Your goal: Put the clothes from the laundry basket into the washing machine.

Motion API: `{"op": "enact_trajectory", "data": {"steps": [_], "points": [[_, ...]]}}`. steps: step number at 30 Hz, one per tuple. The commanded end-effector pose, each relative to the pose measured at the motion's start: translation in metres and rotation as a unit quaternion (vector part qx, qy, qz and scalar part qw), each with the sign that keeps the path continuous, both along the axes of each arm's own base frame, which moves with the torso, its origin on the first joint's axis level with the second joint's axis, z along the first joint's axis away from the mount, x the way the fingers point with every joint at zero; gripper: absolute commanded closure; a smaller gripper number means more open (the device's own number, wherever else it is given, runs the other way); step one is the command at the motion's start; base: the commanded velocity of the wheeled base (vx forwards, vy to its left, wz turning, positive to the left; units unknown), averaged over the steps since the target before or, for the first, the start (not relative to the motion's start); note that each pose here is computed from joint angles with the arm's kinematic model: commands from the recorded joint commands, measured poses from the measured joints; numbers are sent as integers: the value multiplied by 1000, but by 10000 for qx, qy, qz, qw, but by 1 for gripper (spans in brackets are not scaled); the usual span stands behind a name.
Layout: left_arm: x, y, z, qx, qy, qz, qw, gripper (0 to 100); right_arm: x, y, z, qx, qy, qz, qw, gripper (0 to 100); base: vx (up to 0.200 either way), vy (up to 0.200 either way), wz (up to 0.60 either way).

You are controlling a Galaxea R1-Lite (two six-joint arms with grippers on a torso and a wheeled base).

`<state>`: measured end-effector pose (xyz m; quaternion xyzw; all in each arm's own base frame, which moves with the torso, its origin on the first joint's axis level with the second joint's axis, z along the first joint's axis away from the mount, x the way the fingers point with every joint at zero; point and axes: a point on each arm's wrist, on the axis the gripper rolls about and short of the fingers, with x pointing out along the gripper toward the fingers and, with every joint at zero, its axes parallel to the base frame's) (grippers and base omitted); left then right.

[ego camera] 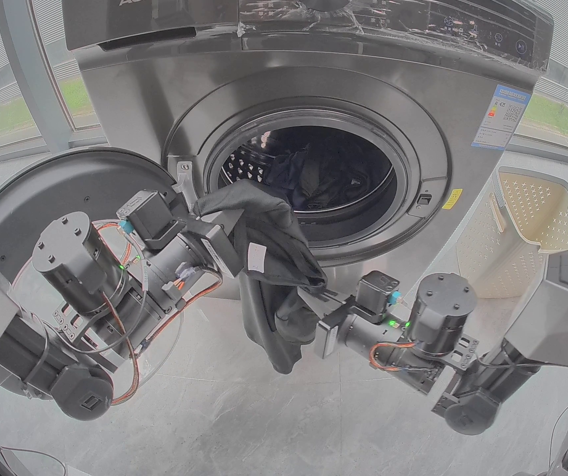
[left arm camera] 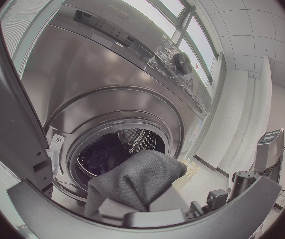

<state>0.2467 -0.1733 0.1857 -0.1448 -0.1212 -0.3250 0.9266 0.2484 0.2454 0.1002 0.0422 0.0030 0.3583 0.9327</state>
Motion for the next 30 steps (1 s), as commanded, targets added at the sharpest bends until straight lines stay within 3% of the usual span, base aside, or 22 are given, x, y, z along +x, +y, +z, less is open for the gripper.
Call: {"op": "enact_trajectory", "data": {"steps": [1, 6, 19, 30], "points": [[10, 8, -3, 10, 45, 244, 9997, 100, -17, -40, 23, -3, -104, -145, 9998, 100, 0, 0, 0], [13, 14, -5, 3, 96, 438, 9990, 100, -15, -61, 40, 101, -315, -371, 9988, 100, 0, 0, 0], [0, 20, 2, 3, 169, 556, 9983, 100, -17, -78, 66, 390, -699, -530, 9954, 100, 0, 0, 0], [2, 19, 23, -383, -114, 970, 9945, 100, -23, -87, 80, 563, -911, -608, 9924, 100, 0, 0, 0]]}}
